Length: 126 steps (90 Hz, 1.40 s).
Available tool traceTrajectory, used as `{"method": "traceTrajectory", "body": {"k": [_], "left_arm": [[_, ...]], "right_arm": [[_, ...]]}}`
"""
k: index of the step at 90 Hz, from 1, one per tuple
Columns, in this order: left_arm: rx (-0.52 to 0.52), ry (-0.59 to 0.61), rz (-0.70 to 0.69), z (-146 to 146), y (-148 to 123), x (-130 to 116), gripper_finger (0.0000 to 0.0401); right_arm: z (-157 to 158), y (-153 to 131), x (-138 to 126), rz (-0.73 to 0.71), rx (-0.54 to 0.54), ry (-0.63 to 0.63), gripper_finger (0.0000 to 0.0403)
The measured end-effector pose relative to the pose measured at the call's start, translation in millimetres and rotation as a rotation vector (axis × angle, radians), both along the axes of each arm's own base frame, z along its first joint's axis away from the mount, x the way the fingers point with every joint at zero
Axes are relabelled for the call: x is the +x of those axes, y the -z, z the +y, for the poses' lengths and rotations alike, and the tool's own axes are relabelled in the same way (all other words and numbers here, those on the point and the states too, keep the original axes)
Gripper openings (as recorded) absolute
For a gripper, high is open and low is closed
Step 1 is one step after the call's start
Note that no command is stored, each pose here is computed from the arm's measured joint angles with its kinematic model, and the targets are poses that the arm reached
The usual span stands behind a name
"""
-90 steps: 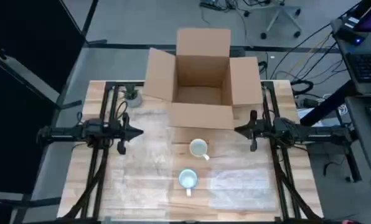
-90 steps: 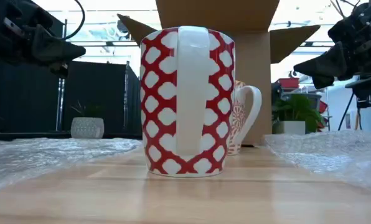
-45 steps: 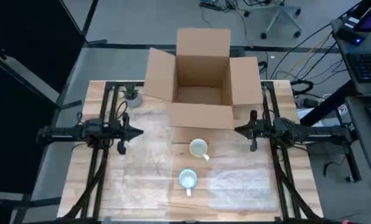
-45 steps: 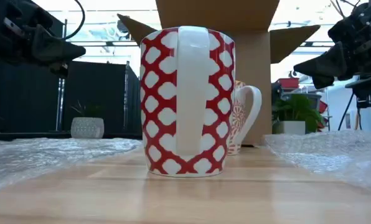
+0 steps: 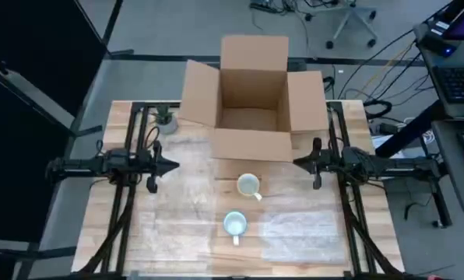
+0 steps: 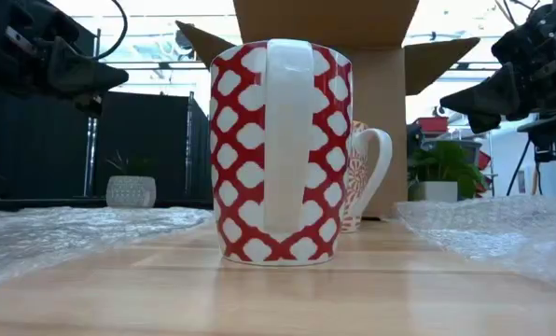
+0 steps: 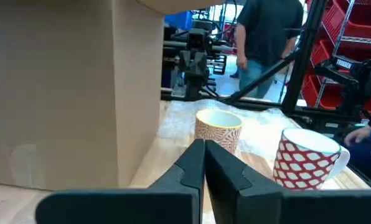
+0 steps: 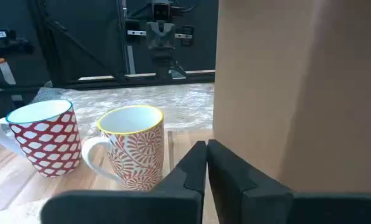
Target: Wrap mug
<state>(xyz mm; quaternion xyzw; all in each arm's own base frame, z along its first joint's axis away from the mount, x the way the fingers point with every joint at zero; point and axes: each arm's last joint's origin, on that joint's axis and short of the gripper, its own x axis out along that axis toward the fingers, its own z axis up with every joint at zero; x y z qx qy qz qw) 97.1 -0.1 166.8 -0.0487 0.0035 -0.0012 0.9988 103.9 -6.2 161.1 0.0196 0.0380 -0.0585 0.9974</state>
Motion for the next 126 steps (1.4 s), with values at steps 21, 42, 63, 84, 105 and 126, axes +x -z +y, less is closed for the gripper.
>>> {"method": "traceTrajectory", "body": {"k": [21, 42, 63, 84, 105, 126], "left_arm": [[0.0, 0.0, 0.0, 0, 0, 0, 0.0], [0.0, 0.0, 0.0, 0, 0, 0, 0.0], [0.0, 0.0, 0.0, 0, 0, 0, 0.0], [0.0, 0.0, -0.001, 0, 0, 0, 0.0], [-0.054, 0.002, -0.105, 0, -9, 0, 0.0], [-0.203, 0.031, -0.314, 0, -29, -4, 0.0]], "right_arm": [[0, 0, 0, 0.0, 0.0, 0.0, 0.0], [0, 0, 0, 0.0, 0.0, 0.0, 0.0], [0, 0, 0, 0.0, 0.0, 0.0, 0.0], [0, 0, 0, 0.0, 0.0, 0.0, 0.0], [0, 0, 0, 0.002, 0.0, 0.0, 0.0], [0, 0, 0, -0.019, 0.16, 0.012, 0.0]]}}
